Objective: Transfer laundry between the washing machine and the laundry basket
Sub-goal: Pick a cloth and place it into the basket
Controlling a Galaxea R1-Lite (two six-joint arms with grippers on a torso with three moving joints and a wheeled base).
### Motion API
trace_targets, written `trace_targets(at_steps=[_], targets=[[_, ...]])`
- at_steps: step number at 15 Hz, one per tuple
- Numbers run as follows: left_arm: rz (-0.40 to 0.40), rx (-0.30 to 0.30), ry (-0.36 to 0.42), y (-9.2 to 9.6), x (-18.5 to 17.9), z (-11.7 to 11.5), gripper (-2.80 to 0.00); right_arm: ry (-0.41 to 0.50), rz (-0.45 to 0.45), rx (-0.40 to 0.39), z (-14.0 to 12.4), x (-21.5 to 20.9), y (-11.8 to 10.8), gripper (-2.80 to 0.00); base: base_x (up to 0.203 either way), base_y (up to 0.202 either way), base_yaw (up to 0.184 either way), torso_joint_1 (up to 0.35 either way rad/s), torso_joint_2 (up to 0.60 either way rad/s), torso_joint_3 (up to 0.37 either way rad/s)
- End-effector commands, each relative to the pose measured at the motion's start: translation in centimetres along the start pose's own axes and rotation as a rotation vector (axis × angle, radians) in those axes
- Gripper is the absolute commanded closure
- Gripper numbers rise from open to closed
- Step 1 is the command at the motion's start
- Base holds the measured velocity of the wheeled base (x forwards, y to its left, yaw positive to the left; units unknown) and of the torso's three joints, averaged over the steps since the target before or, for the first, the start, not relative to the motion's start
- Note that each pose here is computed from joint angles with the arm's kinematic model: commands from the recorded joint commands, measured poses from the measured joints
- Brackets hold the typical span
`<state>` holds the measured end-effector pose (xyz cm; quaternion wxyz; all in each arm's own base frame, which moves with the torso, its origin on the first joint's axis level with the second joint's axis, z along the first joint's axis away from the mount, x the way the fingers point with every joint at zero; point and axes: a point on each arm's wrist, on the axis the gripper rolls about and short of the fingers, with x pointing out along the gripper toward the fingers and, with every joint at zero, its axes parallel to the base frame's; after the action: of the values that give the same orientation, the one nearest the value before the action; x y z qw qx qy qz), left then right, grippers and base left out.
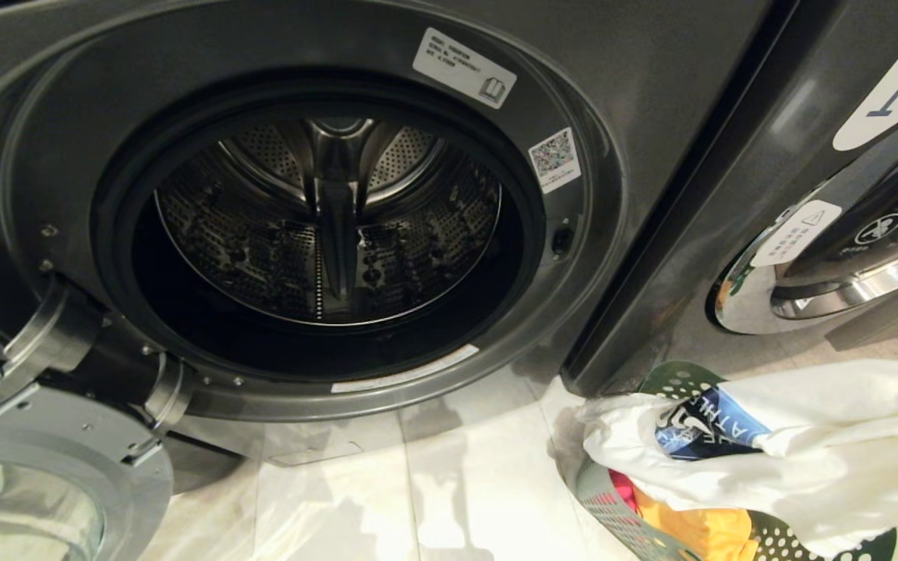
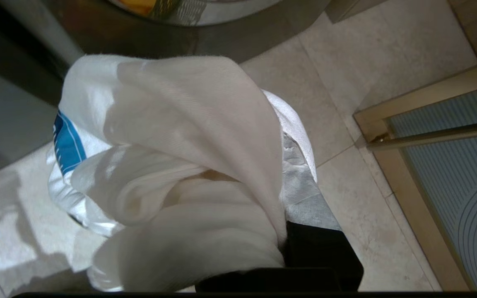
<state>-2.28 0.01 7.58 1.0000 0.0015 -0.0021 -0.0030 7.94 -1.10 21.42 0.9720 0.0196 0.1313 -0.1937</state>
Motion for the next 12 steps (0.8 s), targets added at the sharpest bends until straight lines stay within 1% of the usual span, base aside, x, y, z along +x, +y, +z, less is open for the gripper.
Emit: trace_targets(at_steps=[1,4,8,9,10,12], targets=[[0.0,0.0,0.003,0.0,0.0,0.0,0.0,-0.063,-0.003,0.023,2.0,-0.5,0.0,0.0,0.0,0.0,0.0,0.0,0.0,0.0],[0.0,0.0,0.001,0.0,0.0,0.0,0.0,-0.129,0.002,0.045,3.8,-1.0,-0.1,0.0,0.0,0.0,0.0,0.0,0.0,0.0],[0.001,0.0,0.003,0.0,0.0,0.0,0.0,-0.262,0.012,0.076,7.3,-1.8,0.0,0.0,0.0,0.0,0.0,0.0,0.0,0.0],[0.0,0.0,0.002,0.0,0.0,0.0,0.0,-0.296,0.01,0.063,8.2,-2.2,-0.1,0.0,0.0,0.0,0.0,0.0,0.0,0.0],[0.0,0.0,0.003,0.0,0.0,0.0,0.0,-0.313,0.006,0.039,8.5,-2.4,-0.2,0.0,0.0,0.0,0.0,0.0,0.0,0.0],[0.0,0.0,0.003,0.0,0.0,0.0,0.0,-0.342,0.003,0.019,9.0,-2.6,-0.2,0.0,0.0,0.0,0.0,0.0,0.0,0.0]])
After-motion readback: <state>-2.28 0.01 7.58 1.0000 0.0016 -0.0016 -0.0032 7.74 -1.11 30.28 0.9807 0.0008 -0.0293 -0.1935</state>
